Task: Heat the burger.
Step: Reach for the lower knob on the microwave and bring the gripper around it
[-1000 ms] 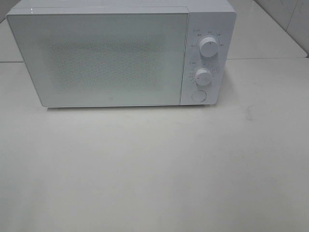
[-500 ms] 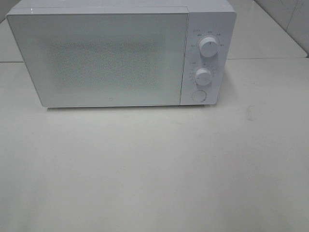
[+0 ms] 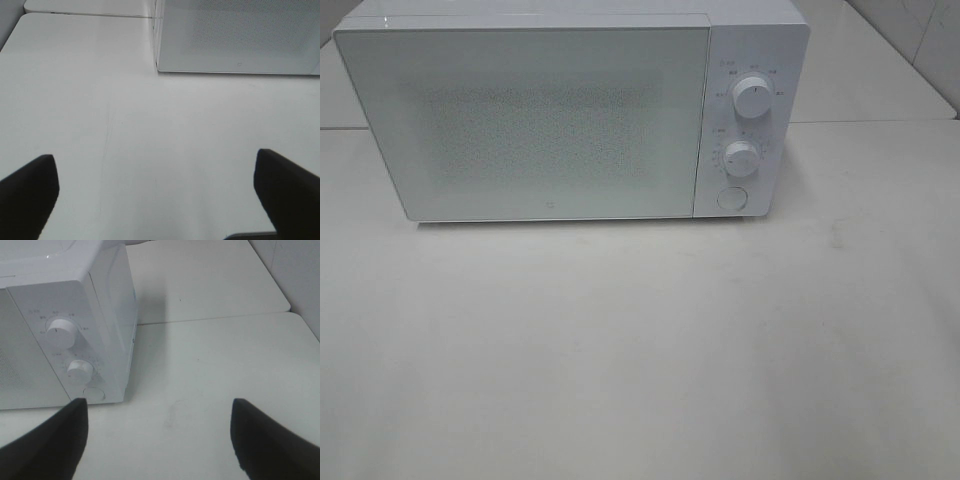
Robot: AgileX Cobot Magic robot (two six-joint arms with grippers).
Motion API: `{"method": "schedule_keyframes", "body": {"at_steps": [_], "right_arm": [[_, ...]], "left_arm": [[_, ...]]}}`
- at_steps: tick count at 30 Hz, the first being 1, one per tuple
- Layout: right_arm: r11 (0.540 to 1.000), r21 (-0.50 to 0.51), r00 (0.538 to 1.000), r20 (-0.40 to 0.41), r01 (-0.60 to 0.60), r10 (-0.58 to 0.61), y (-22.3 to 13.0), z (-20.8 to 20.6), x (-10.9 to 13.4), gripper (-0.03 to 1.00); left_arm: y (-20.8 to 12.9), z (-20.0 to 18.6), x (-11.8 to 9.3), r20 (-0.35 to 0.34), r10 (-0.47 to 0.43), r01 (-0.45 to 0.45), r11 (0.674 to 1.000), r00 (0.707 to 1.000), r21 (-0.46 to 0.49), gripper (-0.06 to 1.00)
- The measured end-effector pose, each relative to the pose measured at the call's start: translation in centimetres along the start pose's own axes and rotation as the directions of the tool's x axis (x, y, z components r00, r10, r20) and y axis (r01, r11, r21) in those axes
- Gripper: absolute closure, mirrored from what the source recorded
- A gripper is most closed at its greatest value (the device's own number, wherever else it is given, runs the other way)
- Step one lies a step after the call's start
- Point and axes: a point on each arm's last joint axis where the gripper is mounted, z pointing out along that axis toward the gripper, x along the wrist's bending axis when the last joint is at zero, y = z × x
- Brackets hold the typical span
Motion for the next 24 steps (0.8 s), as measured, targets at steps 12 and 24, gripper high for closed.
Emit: {"method": "schedule_keyframes", "body": {"at_steps": [12, 24], "right_arm": [[0.986, -0.169, 1.000, -0.007, -0.002, 0.001, -0.3, 4.5, -0.2, 0.22], [0.958, -0.276, 0.997, 0.054, 0.076, -0.064, -3.6, 8.1, -1.1, 0.22]], "left_arm": [[0.0, 0.0, 0.0, 0.000, 0.000, 0.000, 1.000, 1.000, 0.000, -0.04], [0.0, 0.0, 0.0, 0.000, 0.000, 0.000, 1.000, 1.000, 0.000, -0.04]]}}
